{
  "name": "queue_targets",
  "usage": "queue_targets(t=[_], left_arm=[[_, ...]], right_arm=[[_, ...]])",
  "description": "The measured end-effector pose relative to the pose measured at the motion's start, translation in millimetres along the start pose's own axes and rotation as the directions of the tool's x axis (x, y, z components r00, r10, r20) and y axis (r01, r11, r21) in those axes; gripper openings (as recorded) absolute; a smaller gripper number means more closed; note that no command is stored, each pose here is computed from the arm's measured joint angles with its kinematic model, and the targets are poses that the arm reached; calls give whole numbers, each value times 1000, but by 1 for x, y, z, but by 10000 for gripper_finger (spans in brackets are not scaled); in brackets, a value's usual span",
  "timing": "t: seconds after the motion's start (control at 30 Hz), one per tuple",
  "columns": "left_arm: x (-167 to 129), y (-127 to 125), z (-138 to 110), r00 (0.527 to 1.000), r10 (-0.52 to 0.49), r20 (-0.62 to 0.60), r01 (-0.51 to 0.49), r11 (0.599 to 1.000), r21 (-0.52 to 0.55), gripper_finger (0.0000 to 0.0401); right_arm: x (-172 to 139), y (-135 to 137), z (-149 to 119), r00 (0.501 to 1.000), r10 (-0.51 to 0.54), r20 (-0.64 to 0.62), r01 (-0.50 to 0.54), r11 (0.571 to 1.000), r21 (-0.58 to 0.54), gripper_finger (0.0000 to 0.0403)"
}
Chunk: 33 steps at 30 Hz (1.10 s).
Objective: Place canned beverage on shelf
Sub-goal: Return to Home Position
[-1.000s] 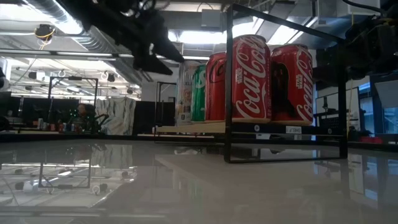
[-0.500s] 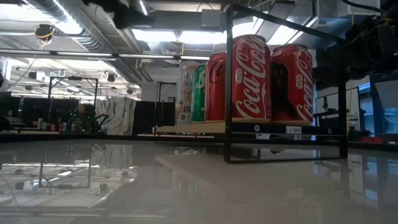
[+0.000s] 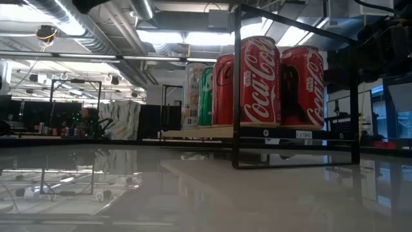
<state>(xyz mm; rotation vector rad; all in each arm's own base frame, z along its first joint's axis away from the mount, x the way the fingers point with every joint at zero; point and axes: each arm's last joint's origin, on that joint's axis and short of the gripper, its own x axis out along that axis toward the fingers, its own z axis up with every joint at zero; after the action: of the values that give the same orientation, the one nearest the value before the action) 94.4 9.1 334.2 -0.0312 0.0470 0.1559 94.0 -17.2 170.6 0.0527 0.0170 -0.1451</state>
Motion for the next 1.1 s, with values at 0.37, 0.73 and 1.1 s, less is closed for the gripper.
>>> queue_targets(t=[0.37,0.73,1.1], left_arm=[[-36,4,-46,993,-22,114,25,1000,-20,390],[-40,4,-67,987,-65,150,68,998,-16,390],[-24,1,-88,981,-118,151,121,993,-14,348]], right_arm=[[0,0,0,1000,0,0,0,1000,0,399],[0,0,0,1000,-7,0,7,1000,0,399],[0,0,0,1000,-8,0,8,1000,0,399]])
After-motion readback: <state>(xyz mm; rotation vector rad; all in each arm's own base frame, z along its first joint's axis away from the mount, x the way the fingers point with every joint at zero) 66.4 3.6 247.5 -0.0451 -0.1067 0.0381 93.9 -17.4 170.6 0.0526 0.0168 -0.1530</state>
